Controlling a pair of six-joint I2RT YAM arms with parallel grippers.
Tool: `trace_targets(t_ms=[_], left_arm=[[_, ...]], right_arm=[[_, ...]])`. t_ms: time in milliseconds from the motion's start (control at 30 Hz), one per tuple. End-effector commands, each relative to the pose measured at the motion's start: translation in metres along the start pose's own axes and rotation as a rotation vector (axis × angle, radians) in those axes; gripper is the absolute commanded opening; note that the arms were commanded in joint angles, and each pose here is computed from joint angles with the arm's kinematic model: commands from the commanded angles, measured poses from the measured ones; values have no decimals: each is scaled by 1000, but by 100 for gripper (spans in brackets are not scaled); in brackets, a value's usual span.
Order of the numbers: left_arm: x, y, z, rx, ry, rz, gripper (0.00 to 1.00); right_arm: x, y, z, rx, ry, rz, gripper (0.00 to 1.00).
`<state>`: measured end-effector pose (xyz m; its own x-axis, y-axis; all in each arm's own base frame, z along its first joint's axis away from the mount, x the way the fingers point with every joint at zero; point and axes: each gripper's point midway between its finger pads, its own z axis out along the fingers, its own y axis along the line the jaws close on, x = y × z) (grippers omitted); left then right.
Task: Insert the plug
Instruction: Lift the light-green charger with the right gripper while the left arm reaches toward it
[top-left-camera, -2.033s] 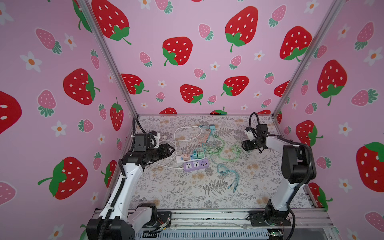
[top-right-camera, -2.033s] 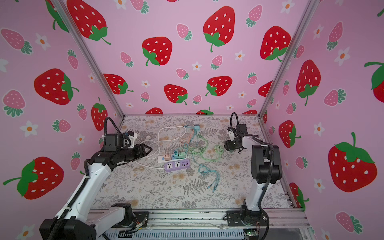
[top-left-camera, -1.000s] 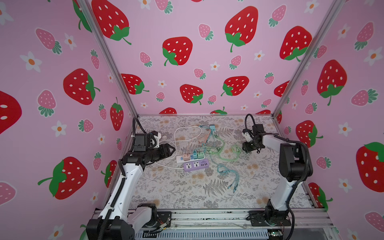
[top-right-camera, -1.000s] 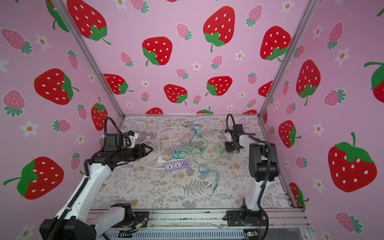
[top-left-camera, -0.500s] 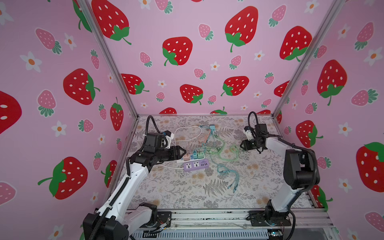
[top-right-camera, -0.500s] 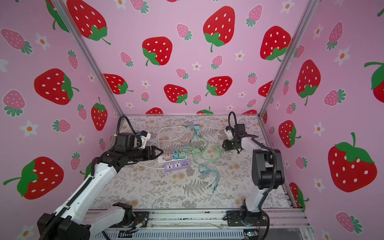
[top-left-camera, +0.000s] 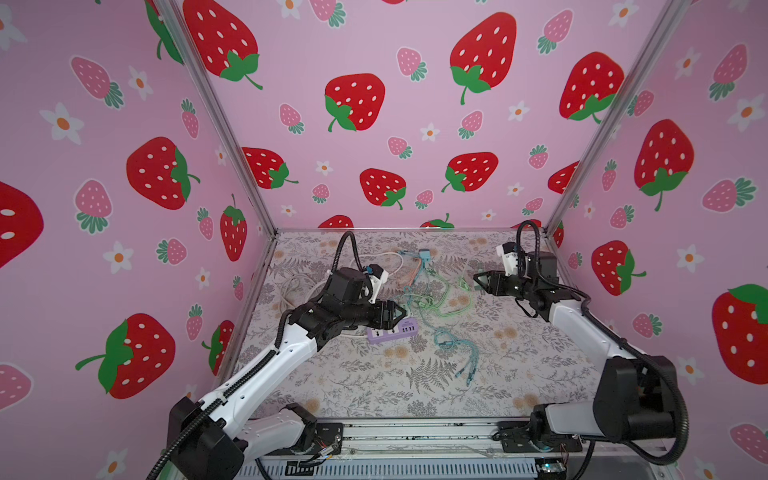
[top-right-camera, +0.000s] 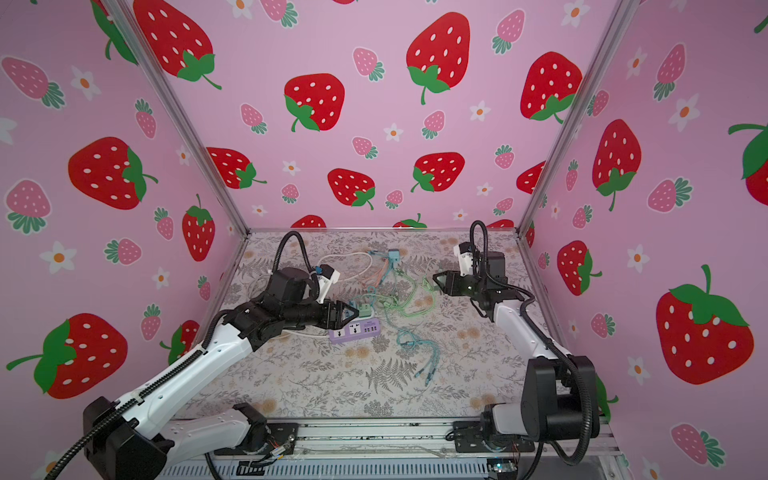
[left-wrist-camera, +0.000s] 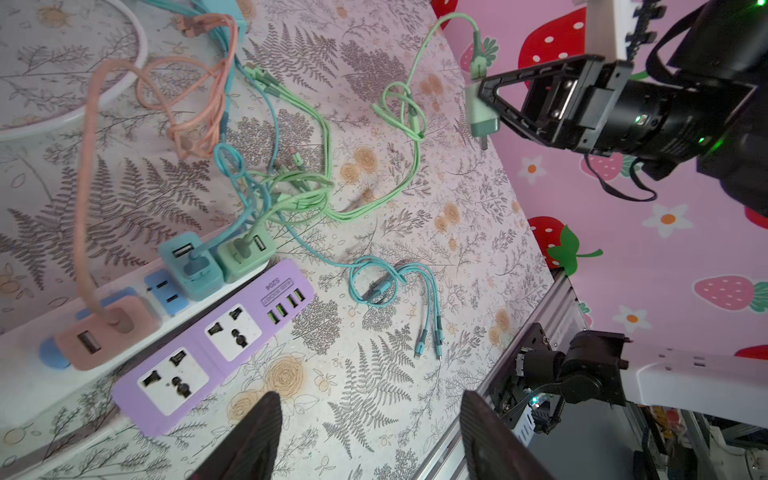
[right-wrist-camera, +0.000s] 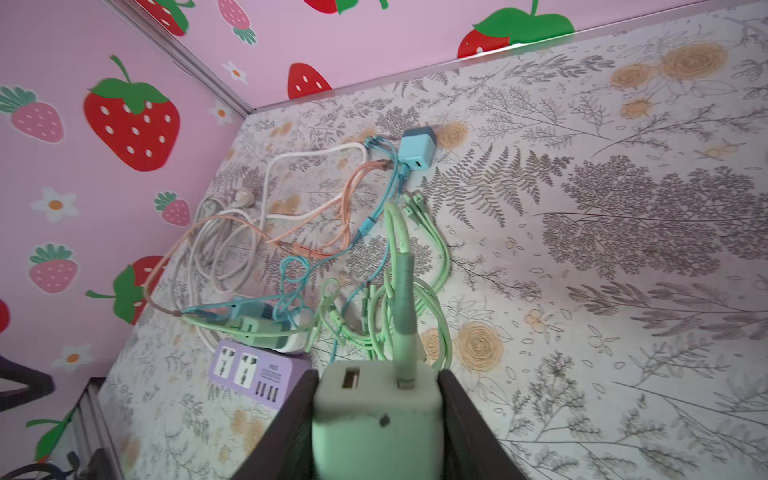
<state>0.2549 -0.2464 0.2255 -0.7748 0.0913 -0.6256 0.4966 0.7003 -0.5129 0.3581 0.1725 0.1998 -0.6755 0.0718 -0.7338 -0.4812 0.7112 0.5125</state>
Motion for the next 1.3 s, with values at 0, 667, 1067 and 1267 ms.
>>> trace_targets(t_ms=[0, 667, 1067, 1267], left_arm=[[-26, -25, 2, 19, -87, 71, 71], [-43, -107, 71, 74, -177, 277, 71], [-57, -122, 92, 88, -251, 286, 67], [-64, -120, 101, 70, -272, 249, 61]], right_arm=[[-13, 36, -11, -96, -80, 56, 29], [5, 100, -38, -190, -196, 274, 29], [8, 109, -40, -233, -194, 317, 29], [8, 113, -41, -254, -188, 322, 29]])
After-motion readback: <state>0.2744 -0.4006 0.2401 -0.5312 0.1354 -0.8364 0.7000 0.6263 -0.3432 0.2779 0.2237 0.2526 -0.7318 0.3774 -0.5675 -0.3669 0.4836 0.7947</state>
